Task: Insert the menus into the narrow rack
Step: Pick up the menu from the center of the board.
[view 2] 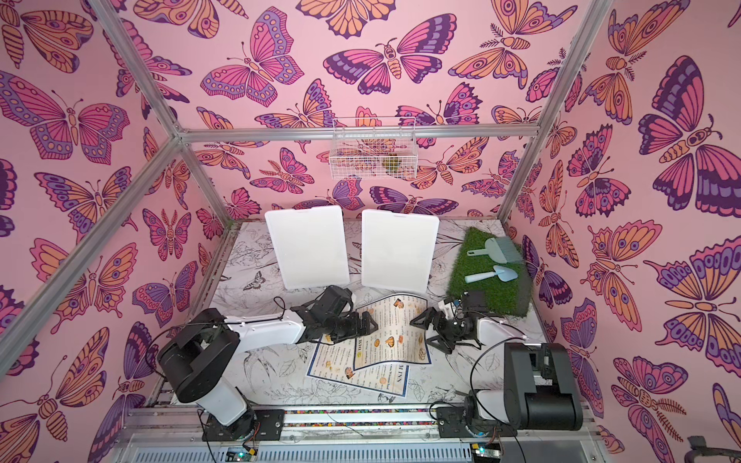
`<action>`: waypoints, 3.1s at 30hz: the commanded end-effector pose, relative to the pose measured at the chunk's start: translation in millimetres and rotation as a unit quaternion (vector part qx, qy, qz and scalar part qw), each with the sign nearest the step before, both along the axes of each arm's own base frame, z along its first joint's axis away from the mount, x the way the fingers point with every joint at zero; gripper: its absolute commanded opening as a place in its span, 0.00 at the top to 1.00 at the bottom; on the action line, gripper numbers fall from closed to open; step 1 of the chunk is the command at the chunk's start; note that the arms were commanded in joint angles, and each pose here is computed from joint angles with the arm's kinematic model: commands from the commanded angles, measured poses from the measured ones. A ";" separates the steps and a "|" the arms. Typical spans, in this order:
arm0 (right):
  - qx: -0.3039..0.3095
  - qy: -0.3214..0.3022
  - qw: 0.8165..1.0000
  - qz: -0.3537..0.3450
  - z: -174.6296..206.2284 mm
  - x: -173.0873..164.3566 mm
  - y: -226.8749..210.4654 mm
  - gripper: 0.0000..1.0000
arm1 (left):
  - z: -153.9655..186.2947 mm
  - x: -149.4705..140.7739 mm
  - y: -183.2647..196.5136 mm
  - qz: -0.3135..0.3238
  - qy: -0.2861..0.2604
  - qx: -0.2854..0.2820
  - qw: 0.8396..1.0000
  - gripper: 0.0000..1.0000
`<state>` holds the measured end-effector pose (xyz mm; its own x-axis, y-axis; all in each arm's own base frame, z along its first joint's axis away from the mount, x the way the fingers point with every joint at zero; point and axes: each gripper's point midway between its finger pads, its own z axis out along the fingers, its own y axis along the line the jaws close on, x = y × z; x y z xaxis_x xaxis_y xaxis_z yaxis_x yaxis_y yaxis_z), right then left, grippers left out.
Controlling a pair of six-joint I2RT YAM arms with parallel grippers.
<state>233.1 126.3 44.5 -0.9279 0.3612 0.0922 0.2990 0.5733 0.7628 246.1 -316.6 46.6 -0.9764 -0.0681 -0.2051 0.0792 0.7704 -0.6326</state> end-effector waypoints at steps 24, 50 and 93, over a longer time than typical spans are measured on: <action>0.041 -0.105 0.994 0.011 12.9 7.3 25.0 0.01 | -26.7 -0.3 21.2 0.025 0.016 0.013 0.999 0.02; 0.013 -0.151 0.984 0.094 43.1 3.9 70.0 0.01 | -34.4 -1.9 20.4 0.019 0.026 0.017 0.999 0.03; 0.055 -0.106 0.991 0.052 14.1 18.1 88.4 0.37 | -7.3 20.0 27.7 0.041 -0.029 -0.007 0.999 0.03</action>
